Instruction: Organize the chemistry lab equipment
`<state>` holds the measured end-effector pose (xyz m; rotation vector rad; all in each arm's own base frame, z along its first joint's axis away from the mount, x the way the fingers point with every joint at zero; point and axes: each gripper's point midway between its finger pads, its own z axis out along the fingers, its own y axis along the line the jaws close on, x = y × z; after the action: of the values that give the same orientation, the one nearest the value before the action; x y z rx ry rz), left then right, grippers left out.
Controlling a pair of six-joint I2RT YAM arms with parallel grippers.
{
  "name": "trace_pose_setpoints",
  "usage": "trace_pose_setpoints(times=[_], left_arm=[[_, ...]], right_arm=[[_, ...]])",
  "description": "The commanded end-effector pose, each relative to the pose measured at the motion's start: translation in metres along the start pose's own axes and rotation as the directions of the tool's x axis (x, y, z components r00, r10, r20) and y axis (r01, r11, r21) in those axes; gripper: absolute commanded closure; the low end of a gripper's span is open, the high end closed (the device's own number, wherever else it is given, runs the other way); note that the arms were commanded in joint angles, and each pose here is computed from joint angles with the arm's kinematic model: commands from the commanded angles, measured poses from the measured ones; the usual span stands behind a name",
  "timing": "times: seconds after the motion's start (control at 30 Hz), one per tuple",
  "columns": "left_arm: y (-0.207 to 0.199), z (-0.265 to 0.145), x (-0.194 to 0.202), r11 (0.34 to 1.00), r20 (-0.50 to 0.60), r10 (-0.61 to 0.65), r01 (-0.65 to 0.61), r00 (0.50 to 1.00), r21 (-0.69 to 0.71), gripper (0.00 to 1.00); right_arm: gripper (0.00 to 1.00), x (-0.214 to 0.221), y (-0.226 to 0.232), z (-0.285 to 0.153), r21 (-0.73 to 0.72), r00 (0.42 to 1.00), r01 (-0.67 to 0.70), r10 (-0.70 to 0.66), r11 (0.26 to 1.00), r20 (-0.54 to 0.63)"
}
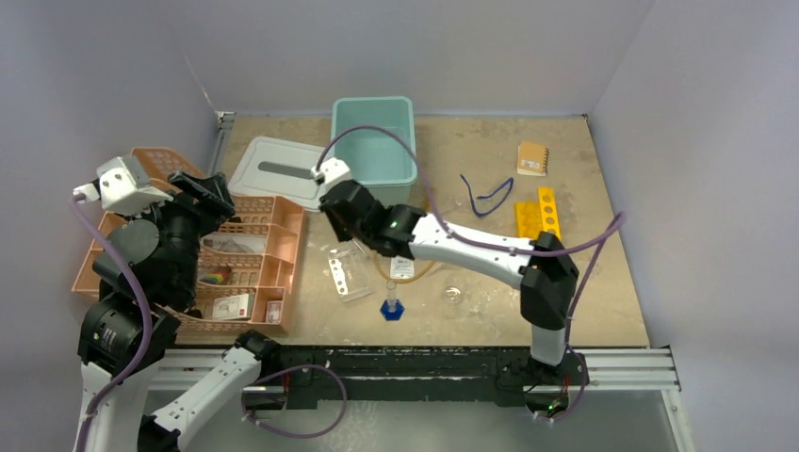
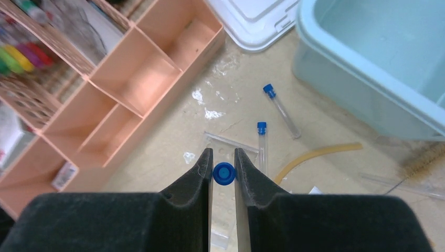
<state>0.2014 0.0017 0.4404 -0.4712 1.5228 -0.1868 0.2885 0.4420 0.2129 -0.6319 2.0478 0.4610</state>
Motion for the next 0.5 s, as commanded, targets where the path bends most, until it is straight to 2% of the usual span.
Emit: trace_pose_setpoints(times=[0.0,0.47], left_arm=[[0.034,-0.002,-0.003,0.981,0.013,0.023,-0.02,1.0,-0.193,0.37],[0.031,0.004,-0.008,0.976,0.012,0.017,-0.014,1.0,-0.219,0.33]], right_arm=[[0.89,-0.014,0.007,0.011,0.12,0.987,0.09,-0.105,0.989,0.125],[0.89,0.021,0.035,0.049,0.034,0.984,0.081,-0.085,0.996,0.153]])
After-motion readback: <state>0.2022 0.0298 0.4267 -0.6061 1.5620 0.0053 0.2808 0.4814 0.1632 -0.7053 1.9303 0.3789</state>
